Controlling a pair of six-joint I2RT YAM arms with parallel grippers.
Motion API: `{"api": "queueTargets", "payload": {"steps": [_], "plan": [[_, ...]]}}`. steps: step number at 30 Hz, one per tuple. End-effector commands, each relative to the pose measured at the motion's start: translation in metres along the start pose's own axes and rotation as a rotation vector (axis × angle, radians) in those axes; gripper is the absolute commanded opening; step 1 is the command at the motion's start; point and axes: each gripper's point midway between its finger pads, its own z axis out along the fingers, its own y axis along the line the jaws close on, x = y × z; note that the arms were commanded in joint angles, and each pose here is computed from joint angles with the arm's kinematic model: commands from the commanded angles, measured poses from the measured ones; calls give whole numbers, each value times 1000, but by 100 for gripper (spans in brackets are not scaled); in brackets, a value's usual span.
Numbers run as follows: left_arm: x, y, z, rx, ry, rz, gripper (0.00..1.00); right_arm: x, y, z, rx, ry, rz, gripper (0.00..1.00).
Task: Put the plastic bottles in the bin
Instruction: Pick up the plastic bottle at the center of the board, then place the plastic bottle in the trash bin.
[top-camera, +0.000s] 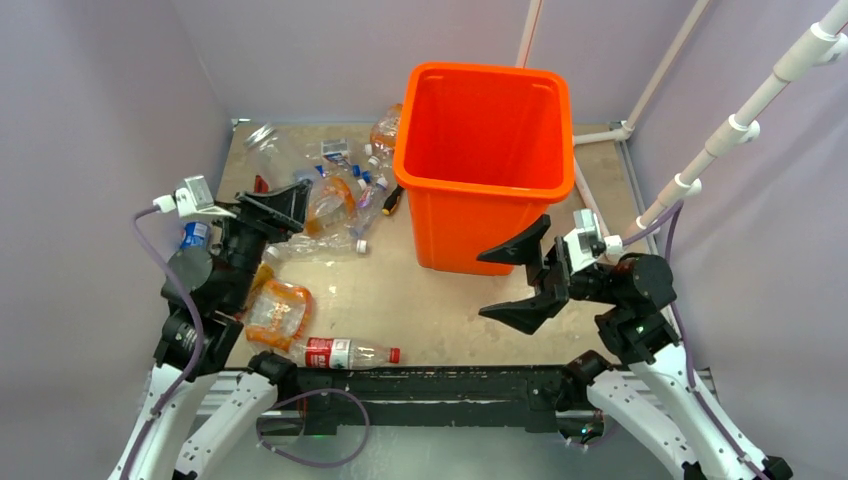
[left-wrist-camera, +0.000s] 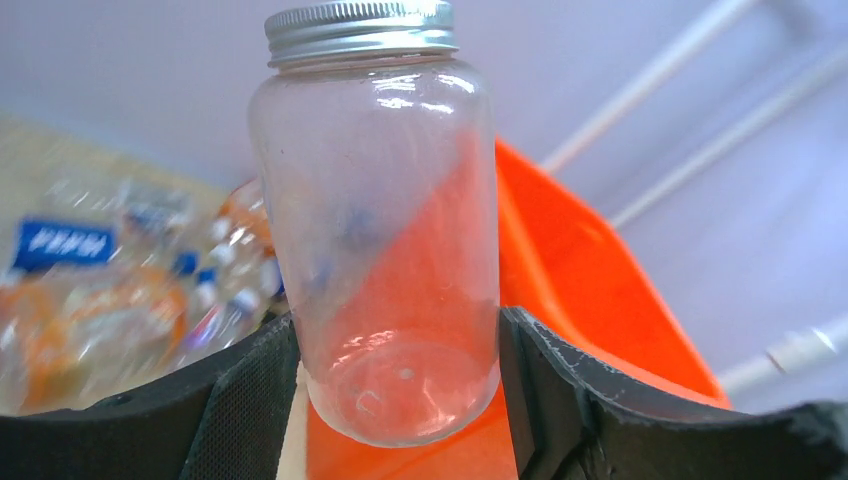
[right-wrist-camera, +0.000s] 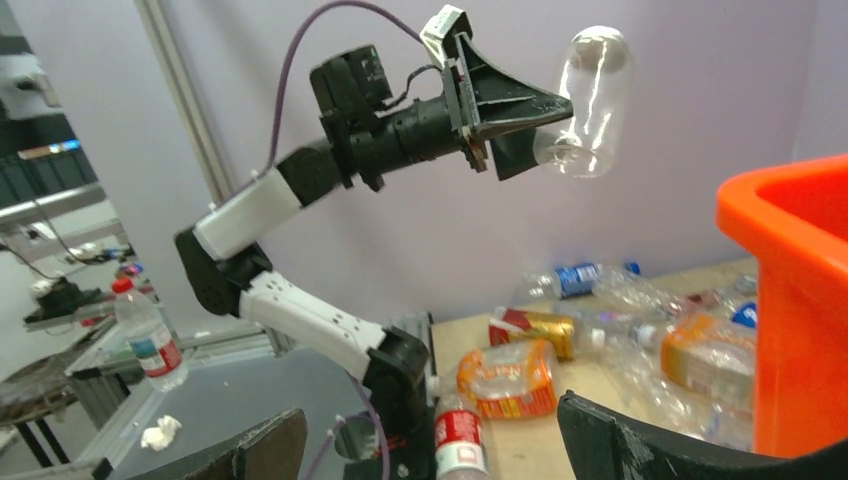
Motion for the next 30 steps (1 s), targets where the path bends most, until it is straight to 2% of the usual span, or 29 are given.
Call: {"api": "queueTargets", "payload": {"steps": [1,6,9,12,18,26,30], "plan": [[-38,-96,-22,485,-107,171,3,-48,30,6,-122,-96,-64,99],[-22,-165,-49,915,-12,233,0,-84,31,18,-150,-150,-81,98],[-12,-185,-60,1090,44,218,0,-107,31,26,-155,-167,-114,99],[-7,-193,-63,1178,63,208,0,-133,28,31,-122,-221,-160,99],[6,-200,-79,1333,116,223,0,-187,-19,32,135,-455,-139,99],[15,-205,-78,1382,163,300,0,-204,-41,73,94,-381,-109,99],[32,-209,-71,1412,211,300,0,-207,-39,79,76,-397,-97,99]]}}
